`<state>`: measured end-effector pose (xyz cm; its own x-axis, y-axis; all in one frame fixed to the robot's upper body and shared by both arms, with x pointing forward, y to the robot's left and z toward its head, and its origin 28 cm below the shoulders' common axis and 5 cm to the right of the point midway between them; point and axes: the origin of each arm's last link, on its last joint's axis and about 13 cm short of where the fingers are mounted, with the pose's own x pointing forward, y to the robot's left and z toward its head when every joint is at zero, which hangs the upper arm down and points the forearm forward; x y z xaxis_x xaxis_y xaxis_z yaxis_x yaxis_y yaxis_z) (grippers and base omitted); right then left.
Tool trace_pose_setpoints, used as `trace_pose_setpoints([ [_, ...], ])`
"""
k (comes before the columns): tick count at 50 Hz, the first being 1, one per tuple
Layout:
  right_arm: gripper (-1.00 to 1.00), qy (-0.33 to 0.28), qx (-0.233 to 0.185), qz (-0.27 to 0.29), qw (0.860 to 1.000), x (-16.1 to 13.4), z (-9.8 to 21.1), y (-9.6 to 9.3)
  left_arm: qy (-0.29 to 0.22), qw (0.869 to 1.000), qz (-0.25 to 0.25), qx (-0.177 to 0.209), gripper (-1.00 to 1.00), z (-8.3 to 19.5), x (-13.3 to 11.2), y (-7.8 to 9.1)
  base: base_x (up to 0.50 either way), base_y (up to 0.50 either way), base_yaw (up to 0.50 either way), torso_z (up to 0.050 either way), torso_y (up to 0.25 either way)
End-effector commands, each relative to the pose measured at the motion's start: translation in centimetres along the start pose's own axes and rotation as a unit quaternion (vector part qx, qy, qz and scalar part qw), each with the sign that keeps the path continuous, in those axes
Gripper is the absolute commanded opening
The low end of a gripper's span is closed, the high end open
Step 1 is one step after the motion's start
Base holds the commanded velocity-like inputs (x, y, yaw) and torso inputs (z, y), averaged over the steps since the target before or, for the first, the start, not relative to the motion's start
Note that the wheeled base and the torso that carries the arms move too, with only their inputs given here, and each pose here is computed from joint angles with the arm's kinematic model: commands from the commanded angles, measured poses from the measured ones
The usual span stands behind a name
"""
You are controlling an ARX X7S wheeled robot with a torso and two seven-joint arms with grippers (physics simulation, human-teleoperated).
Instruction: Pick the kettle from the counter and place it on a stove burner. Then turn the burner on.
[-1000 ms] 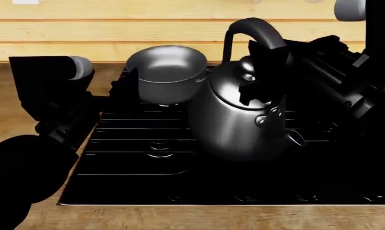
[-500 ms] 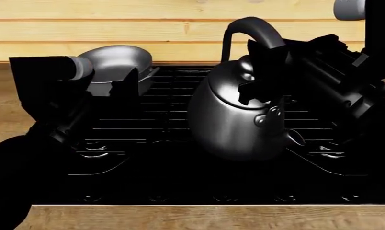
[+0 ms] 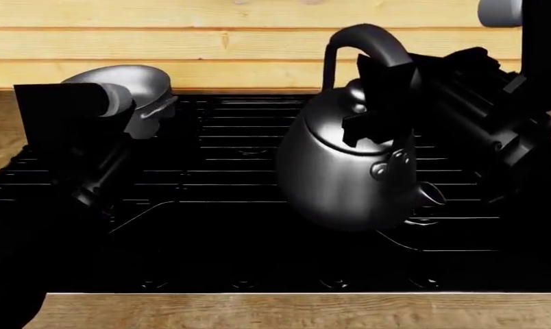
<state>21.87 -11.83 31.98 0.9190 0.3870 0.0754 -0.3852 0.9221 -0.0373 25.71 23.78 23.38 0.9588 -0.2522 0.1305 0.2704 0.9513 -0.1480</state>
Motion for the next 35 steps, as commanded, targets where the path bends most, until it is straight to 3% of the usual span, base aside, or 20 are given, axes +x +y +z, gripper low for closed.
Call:
trace_pose_setpoints([
  [1,-1.00,-0.039,-0.006,-0.025,0.999,0.2,1.2,-0.5,0.002,1.000,0.001,-0.002,1.00,-0.2,0.1,0.2,0.00,0.00,0.00,0.000,0.000],
  [20,-1.00,-0.048,-0.021,-0.034,0.998,2.0,1.5,-1.2,0.005,1.000,0.005,-0.003,1.00,-0.4,0.7,0.5,0.00,0.00,0.00,0.001,0.002],
  [35,-1.00,-0.069,-0.056,-0.001,0.996,5.9,2.4,-1.0,0.009,1.000,0.009,-0.001,1.00,-0.7,1.0,0.9,0.00,0.00,0.00,0.001,0.002],
])
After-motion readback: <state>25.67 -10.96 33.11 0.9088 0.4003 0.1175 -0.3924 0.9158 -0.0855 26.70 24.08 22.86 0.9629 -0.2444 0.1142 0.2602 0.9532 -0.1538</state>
